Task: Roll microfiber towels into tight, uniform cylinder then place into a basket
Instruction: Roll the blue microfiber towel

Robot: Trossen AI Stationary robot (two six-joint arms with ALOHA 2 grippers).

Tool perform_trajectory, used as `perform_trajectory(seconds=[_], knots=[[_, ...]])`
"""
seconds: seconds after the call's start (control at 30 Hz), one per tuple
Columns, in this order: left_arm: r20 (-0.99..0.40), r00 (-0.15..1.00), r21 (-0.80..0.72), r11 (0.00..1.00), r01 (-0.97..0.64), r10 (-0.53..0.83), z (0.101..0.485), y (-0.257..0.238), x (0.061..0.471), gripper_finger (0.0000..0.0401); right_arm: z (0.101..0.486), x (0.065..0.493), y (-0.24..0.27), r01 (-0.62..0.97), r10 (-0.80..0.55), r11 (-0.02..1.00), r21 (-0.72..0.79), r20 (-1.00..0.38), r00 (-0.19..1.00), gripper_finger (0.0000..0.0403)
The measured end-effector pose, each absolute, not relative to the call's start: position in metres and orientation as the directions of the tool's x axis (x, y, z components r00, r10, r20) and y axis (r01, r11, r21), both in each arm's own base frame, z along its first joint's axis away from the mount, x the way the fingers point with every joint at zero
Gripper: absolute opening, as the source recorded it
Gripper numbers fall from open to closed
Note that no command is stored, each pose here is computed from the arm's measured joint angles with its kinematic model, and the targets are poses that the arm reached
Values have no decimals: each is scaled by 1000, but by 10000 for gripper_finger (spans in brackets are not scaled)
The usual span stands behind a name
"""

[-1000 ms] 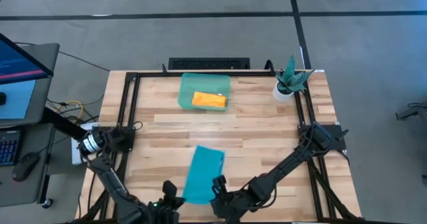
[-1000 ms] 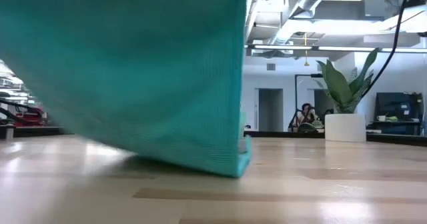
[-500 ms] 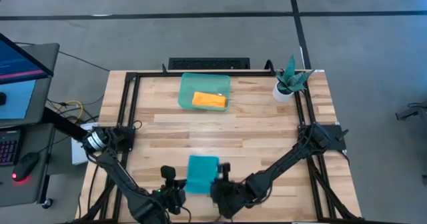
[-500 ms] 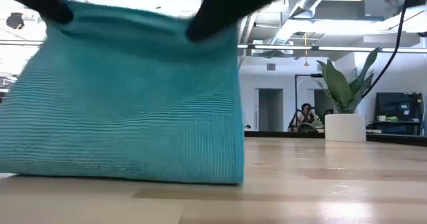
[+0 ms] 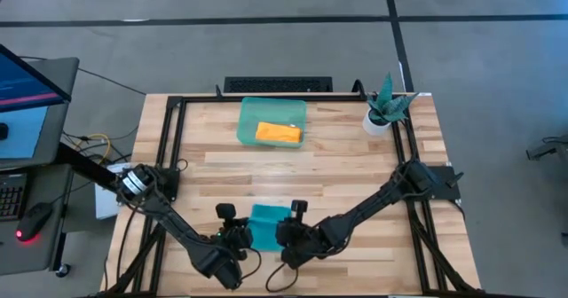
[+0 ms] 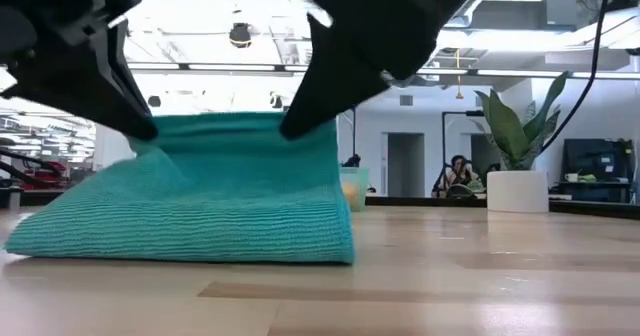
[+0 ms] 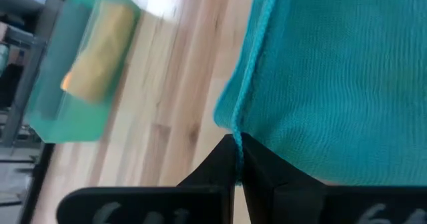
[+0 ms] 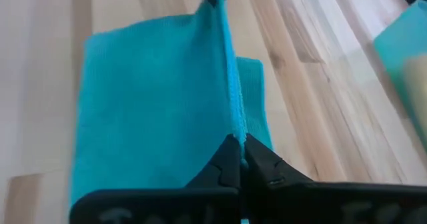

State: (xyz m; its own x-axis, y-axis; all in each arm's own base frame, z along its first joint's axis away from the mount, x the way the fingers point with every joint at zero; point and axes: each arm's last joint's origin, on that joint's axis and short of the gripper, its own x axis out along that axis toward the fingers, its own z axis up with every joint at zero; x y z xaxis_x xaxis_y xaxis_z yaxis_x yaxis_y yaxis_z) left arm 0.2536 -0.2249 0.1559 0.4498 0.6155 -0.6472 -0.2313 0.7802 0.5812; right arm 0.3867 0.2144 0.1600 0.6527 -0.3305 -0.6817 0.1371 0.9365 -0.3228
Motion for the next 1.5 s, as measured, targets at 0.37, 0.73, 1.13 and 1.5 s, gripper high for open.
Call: perform_trajectory(seconds=[0.37,0.73,1.13,1.5], knots=[[-670,457,542,806,-237,585,145,-216,266,6,148,385,199,211,-357,934,-289,-718,598,13],[-743,422,475,854,-213,519,143,-216,271,40,146,387,195,205,-293,955,-212,-764,575,31],[-771,405,455,870,-190,492,142,-217,271,156,150,389,189,207,-284,958,-200,-769,572,174],[-726,470,499,855,-142,502,164,-244,257,163,208,378,198,178,-221,973,-146,-805,550,214]])
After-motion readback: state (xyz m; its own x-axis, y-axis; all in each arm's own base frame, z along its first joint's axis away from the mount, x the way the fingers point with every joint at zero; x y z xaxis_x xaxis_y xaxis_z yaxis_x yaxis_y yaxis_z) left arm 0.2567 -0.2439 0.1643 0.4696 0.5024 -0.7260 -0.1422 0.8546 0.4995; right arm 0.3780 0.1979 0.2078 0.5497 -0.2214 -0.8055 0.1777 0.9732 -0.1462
